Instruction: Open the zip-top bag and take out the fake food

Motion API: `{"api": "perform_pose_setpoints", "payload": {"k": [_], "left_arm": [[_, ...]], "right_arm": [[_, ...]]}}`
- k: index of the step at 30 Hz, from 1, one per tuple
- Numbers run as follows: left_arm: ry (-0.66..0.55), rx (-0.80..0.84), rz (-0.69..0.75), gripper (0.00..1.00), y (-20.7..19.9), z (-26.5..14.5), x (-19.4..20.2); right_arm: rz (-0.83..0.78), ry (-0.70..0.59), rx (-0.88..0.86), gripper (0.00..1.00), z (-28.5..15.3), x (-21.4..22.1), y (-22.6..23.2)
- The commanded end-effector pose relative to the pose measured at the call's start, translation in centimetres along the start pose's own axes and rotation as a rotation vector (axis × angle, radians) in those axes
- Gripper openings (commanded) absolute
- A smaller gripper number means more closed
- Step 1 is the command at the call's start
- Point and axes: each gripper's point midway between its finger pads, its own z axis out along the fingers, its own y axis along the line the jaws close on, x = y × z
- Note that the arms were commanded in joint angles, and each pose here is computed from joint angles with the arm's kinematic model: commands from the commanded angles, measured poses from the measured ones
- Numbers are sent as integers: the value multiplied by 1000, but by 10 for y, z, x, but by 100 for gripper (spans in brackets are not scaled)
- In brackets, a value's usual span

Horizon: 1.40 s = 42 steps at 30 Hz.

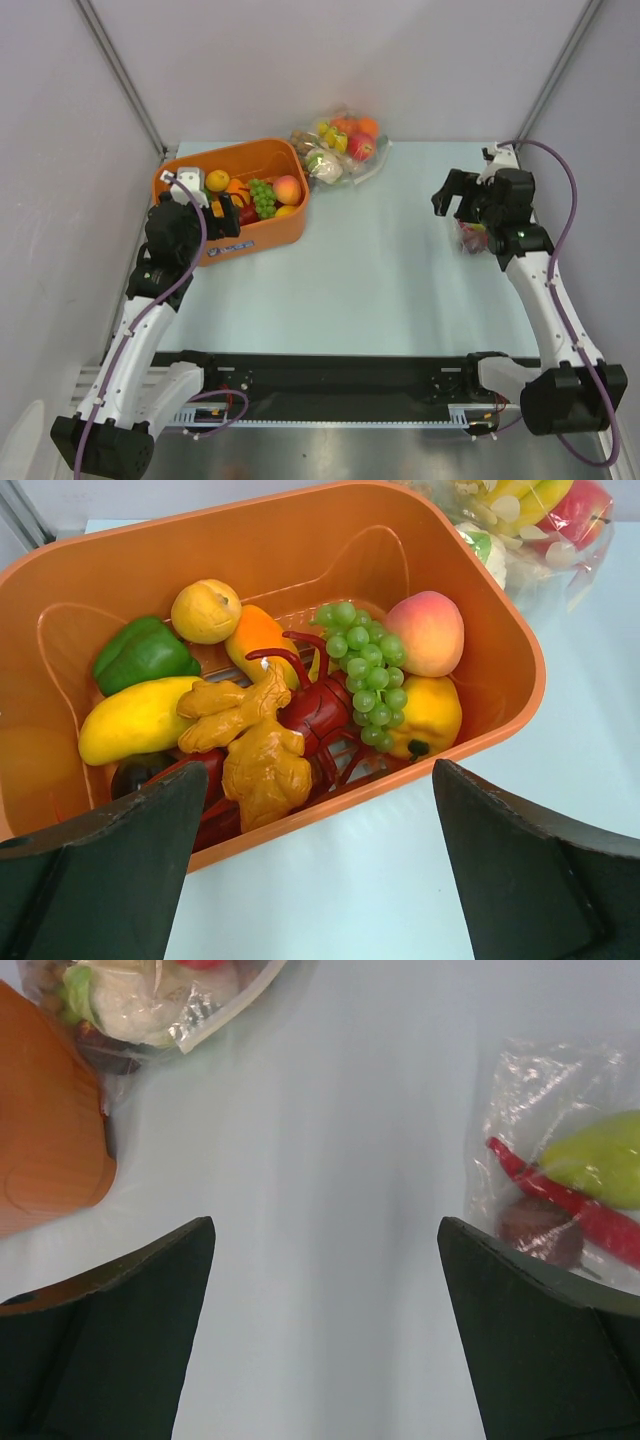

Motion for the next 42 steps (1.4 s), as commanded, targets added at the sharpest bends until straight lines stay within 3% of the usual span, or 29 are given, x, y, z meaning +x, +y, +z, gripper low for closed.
{"api": "perform_pose_setpoints", "payload": {"k": [1,5,6,9,10,12,13,18,22,29,32,35,37,38,42], "left_arm": [[-54,21,26,100,-4,-5,-21],[-41,20,27,100,-3,-3,-18],[-39,22,29,100,-4,-3,-17],[-37,23,28,100,-4,-3,-17],[-36,23,29,100,-4,-2,-16],[-35,17,28,100,-2,-2,-16],[-33,15,26,100,-2,-2,-15],[-32,7,16,100,4,-1,-16],[-35,15,-11,100,9,-1,-17],[-52,39,-32,100,10,-3,-21],[-49,50,-29,100,8,-3,-20],[-44,64,-26,100,6,-3,-18],[-40,75,-24,100,4,-2,-16],[-31,77,-25,100,4,0,-14],[-26,120,-23,100,-4,1,-13]], "right_arm": [[-33,-77,-90,100,18,-36,31],[-128,-25,-122,100,73,-33,66],[-145,-66,-138,100,78,-55,79],[-202,-15,-178,100,127,-40,107],[-224,-55,-201,100,134,-57,122],[-258,-16,-226,100,170,-37,141],[-268,-71,-240,100,175,-57,154],[-323,-92,-262,100,228,-39,183],[-416,-54,-255,100,266,-4,195],[-503,-94,26,100,302,5,164],[-499,-100,45,97,310,5,157],[-501,-120,34,78,322,4,157],[-498,-101,21,48,324,0,160],[-496,-92,11,27,325,1,159],[-487,-49,-150,10,312,2,180]]}}
